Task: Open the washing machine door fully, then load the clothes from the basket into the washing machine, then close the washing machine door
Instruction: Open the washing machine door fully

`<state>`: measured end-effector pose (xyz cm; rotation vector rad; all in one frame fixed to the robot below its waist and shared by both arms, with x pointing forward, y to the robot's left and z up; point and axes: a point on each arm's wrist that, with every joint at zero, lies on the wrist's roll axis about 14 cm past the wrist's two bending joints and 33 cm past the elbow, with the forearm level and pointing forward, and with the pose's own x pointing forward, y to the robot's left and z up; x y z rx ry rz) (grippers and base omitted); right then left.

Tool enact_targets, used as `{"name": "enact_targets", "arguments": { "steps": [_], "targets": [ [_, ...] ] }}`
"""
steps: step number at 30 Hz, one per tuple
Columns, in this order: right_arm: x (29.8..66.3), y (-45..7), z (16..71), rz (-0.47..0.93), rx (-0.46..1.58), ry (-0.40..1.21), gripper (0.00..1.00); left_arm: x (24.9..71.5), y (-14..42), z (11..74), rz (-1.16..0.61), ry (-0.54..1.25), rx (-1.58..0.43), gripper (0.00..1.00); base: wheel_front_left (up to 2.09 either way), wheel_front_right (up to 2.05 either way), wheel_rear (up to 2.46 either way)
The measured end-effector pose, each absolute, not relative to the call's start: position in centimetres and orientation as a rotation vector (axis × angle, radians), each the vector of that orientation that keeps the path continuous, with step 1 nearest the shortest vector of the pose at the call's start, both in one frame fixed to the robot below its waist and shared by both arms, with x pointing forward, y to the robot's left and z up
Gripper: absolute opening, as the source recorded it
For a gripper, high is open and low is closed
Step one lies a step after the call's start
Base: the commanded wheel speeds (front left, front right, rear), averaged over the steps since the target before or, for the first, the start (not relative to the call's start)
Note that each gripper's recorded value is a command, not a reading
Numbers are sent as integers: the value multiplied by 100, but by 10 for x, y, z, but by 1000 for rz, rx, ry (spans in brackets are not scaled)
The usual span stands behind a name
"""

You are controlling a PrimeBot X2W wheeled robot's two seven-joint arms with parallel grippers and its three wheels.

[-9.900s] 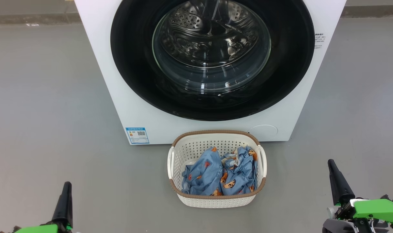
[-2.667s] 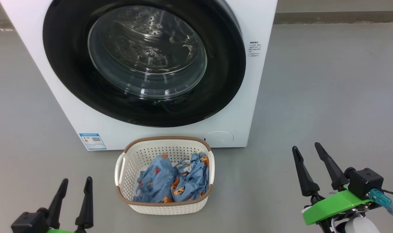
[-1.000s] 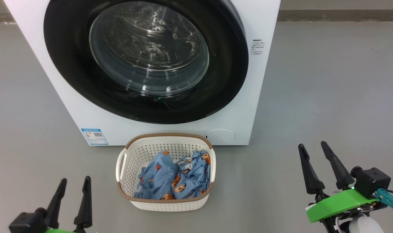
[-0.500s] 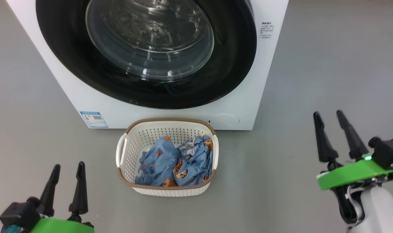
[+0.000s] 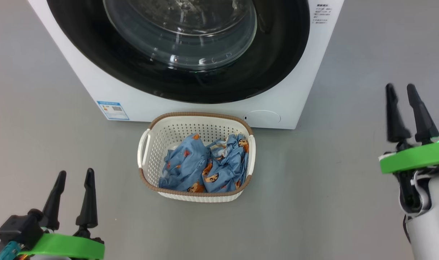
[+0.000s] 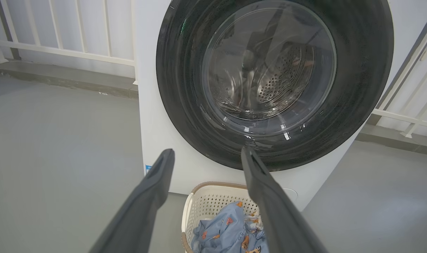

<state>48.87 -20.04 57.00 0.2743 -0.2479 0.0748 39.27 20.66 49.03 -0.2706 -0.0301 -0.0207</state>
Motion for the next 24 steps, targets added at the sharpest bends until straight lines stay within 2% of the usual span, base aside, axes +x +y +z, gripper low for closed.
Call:
{"name": "enact_targets", "arguments": {
  "steps": [1,7,14,19,24],
  "targets": [
    [492,-200,571,76,284,-252,0,393,208,489,-18,-28,-269,100,0,0,0],
    [518,-204,580,78,352,-272,0,399,212,490,-7,-32,-263,100,0,0,0],
    [549,-211,591,77,530,-286,0,403,218,487,8,-30,-257,100,0,0,0],
    [577,-217,599,93,664,-262,0,405,223,481,27,-14,-254,100,0,0,0],
    [600,-211,587,123,847,-149,0,410,227,480,41,-15,-252,100,0,0,0]
  ]
}}
